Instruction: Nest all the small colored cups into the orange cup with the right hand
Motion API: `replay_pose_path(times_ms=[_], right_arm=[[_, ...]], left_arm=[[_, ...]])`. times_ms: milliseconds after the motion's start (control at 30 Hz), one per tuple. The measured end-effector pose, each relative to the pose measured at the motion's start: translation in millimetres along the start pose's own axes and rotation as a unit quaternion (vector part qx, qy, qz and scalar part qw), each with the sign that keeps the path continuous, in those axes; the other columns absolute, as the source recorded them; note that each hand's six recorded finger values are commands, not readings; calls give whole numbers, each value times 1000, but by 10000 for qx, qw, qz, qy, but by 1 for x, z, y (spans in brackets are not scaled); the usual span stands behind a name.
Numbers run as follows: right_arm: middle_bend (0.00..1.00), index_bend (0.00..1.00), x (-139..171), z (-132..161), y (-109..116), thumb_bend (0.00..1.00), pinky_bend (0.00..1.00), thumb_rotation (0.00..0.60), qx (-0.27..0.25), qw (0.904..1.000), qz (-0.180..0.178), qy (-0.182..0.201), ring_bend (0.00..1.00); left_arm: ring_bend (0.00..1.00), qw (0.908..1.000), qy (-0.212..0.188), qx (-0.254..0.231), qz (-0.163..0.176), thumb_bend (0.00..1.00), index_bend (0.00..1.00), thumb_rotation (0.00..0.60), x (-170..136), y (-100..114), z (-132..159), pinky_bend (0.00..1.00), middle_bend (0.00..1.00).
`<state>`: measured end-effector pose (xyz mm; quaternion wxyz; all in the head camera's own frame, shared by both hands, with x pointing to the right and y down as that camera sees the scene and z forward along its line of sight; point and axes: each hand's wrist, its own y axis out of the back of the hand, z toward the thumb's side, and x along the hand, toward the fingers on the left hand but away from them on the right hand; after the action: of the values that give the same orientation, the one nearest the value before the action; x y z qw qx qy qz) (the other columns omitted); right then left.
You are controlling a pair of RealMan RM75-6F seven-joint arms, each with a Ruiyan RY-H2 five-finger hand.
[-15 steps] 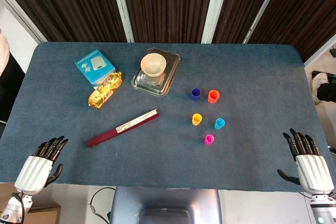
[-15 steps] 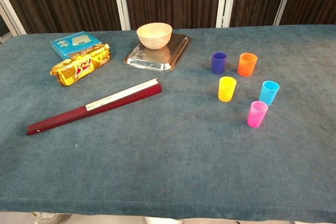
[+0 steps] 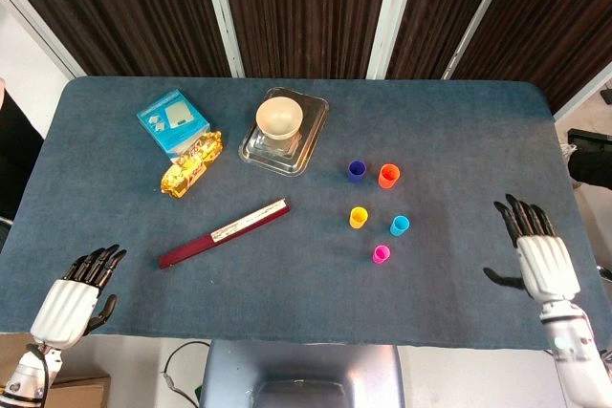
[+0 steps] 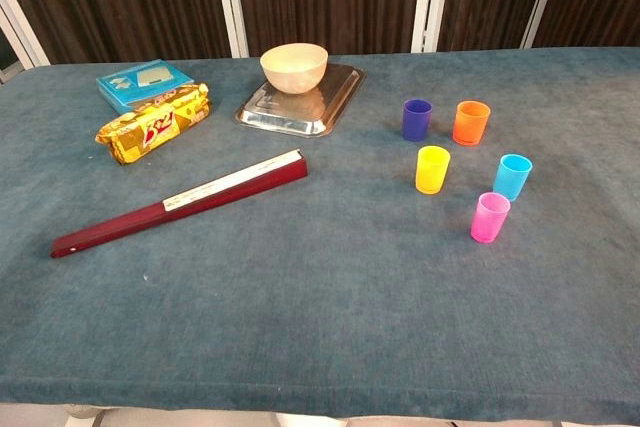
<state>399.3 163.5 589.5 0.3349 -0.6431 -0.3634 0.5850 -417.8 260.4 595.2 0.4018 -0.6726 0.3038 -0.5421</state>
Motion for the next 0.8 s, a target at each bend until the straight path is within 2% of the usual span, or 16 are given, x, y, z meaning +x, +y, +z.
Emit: replay_pose_path(times_ms=[167,367,533,667,800], right_arm=[[0,160,-98,39,3,256,0,600,47,9994,321,102,0],[0,273,-190,99,10,256,0,600,242,9994,204,110,0],[0,324,-229,119,-3,266,0,600,445,9987,213,-125,0],[0,356,-248,136,-31,321,0,600,511,9975,443,-228,0],[0,366,-255,156,-58,354,0,600,503,9961,716,-147,0]], left_arm=[[96,9998,151,41,-84,481,0,600,4,-4,-6,193,48],[96,9991,383,31,-154,481,0,600,10,-7,-16,194,48],[96,9987,470,14,-197,481,0,600,14,-8,-21,193,47],[96,9985,507,2,-215,480,0,600,15,-8,-23,193,46],[96,9985,491,2,-240,480,0,600,16,-9,-23,193,46]])
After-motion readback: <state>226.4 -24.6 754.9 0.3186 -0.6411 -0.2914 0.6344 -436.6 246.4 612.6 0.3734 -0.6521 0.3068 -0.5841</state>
